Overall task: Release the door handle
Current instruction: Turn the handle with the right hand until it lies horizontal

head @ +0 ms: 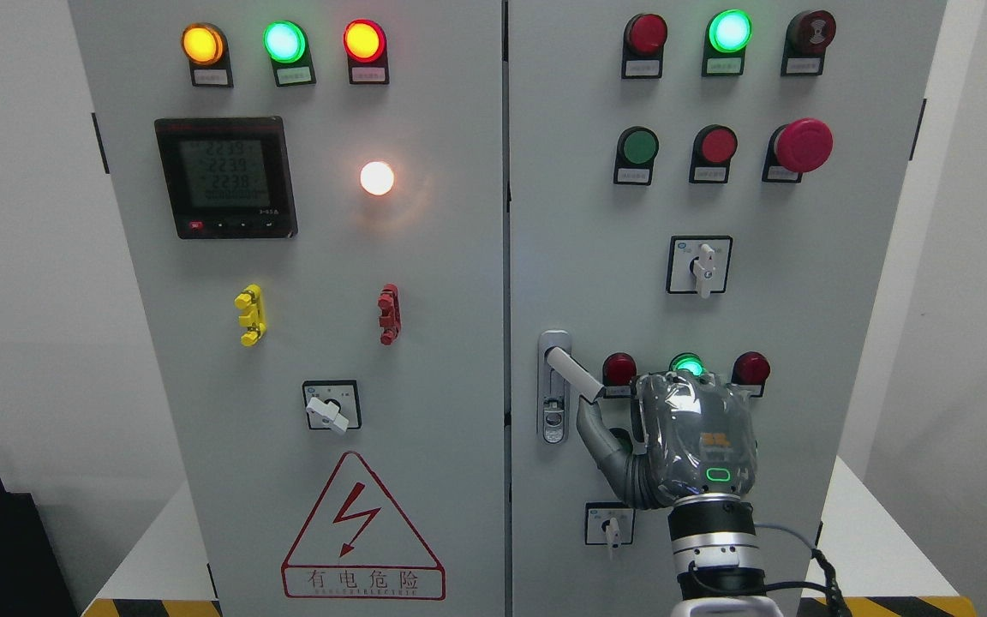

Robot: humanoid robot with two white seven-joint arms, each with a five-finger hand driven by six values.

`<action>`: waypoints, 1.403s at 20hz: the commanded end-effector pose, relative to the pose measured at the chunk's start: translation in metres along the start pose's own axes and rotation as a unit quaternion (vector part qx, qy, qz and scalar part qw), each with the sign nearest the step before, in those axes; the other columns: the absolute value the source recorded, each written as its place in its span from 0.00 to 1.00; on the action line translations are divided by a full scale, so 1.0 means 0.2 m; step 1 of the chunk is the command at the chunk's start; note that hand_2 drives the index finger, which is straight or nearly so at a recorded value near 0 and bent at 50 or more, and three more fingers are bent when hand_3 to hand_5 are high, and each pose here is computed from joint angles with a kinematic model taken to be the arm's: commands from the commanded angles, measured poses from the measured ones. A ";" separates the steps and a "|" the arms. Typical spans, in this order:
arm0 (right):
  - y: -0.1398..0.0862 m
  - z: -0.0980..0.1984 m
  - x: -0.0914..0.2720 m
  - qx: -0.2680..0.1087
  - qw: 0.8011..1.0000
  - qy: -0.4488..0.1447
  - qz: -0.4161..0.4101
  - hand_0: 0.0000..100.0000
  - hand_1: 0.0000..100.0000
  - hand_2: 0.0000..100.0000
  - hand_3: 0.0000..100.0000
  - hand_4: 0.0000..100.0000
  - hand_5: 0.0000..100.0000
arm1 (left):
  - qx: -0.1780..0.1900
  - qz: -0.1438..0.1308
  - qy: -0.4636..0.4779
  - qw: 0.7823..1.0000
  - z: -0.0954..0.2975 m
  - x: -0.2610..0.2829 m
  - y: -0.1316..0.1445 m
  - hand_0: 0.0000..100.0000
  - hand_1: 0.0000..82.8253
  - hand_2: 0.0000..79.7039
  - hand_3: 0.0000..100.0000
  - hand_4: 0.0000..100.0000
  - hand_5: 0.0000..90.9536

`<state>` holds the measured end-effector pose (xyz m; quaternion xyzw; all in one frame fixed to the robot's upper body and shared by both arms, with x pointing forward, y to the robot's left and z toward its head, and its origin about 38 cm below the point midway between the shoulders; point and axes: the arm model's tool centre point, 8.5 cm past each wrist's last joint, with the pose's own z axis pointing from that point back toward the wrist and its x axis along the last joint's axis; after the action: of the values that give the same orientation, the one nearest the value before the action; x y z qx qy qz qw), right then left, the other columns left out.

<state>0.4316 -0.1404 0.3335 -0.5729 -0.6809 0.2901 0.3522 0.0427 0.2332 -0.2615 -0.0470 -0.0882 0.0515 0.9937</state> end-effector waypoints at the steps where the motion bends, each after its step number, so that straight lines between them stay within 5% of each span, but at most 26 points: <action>1: -0.01 -0.01 -0.02 -0.004 1.000 0.005 0.002 0.45 0.14 0.95 1.00 1.00 0.97 | 0.002 0.006 0.008 1.000 0.00 -0.03 0.00 0.12 0.47 0.00 0.00 0.00 0.00; 28: -0.05 -0.04 -0.02 -0.015 1.000 0.006 0.002 0.45 0.14 0.95 1.00 1.00 0.97 | 0.002 0.006 0.008 1.000 0.00 -0.03 0.00 0.12 0.47 0.00 0.00 0.00 0.00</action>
<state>0.4329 -0.1440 0.3443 -0.5796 -0.6822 0.2800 0.3469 0.0427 0.2332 -0.2615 -0.0470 -0.0883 0.0515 0.9937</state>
